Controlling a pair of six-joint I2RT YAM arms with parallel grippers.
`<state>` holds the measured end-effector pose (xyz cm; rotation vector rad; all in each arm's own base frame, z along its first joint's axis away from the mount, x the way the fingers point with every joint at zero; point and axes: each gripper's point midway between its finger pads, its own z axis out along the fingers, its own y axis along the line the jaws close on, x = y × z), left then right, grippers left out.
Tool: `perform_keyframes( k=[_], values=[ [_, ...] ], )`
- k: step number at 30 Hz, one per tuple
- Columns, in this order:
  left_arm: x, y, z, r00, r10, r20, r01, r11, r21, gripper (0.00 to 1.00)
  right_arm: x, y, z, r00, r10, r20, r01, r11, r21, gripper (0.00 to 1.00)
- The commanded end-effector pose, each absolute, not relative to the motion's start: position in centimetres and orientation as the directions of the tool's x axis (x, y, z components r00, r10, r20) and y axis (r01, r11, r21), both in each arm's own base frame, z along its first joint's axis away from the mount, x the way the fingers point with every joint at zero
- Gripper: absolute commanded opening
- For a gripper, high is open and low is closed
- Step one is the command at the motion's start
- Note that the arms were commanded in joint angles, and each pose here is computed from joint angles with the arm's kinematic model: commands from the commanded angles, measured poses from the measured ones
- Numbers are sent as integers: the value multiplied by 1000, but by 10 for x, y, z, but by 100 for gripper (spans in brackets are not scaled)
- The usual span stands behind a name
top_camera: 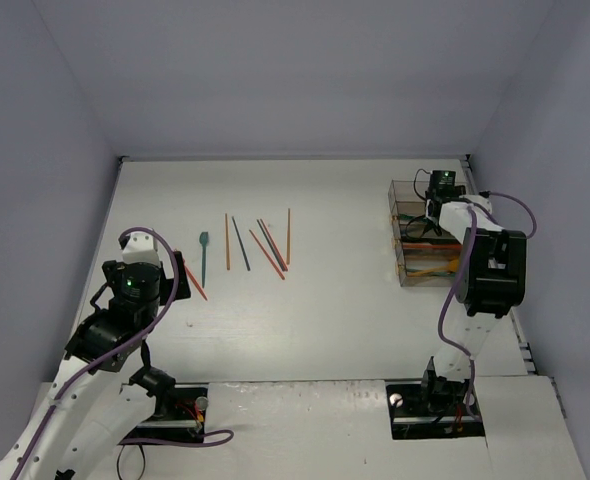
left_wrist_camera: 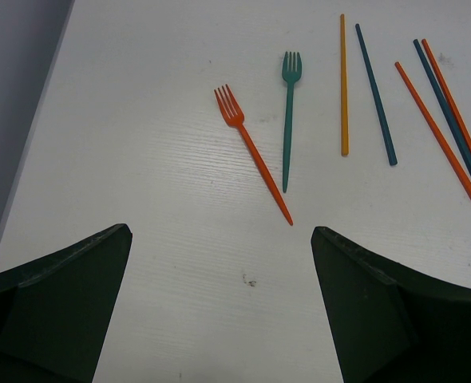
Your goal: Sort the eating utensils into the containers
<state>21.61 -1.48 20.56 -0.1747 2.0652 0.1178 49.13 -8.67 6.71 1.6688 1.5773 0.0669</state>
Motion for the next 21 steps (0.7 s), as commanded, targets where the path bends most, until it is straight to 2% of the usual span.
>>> perform_keyframes(
  k=[1, 4, 10, 14, 16, 19, 20, 21],
  values=[
    [224, -13, 219, -433, -86, -897, -191, 982, -1, 95, 512, -84, 119, 241, 849, -470, 729, 162, 666, 54],
    [223, -14, 220, -425, -94, -900, -192, 981, -12, 95, 513, -72, 146, 193, 850, -489, 693, 235, 681, 57],
    [225, -24, 215, -451, -120, -884, -167, 985, -48, 95, 504, -33, 213, -37, 797, -602, 542, 522, 658, 58],
    [230, -36, 210, -481, -175, -859, -168, 980, -106, 95, 493, -14, 235, -157, 740, -654, 428, 647, 631, 62],
    [236, -48, 203, -513, -241, -824, -189, 968, -166, 95, 482, 0, 245, -248, 661, -708, 323, 745, 583, 69],
    [248, -55, 190, -559, -272, -783, -235, 958, -165, 95, 469, 21, 246, -353, 586, -730, 195, 809, 555, 78],
    [252, -57, 186, -569, -284, -771, -254, 953, -164, 95, 464, 26, 243, -385, 556, -737, 158, 826, 541, 85],
    [258, -59, 186, -576, -299, -761, -273, 948, -166, 95, 460, 31, 239, -417, 528, -740, 123, 839, 530, 98]
  ],
)
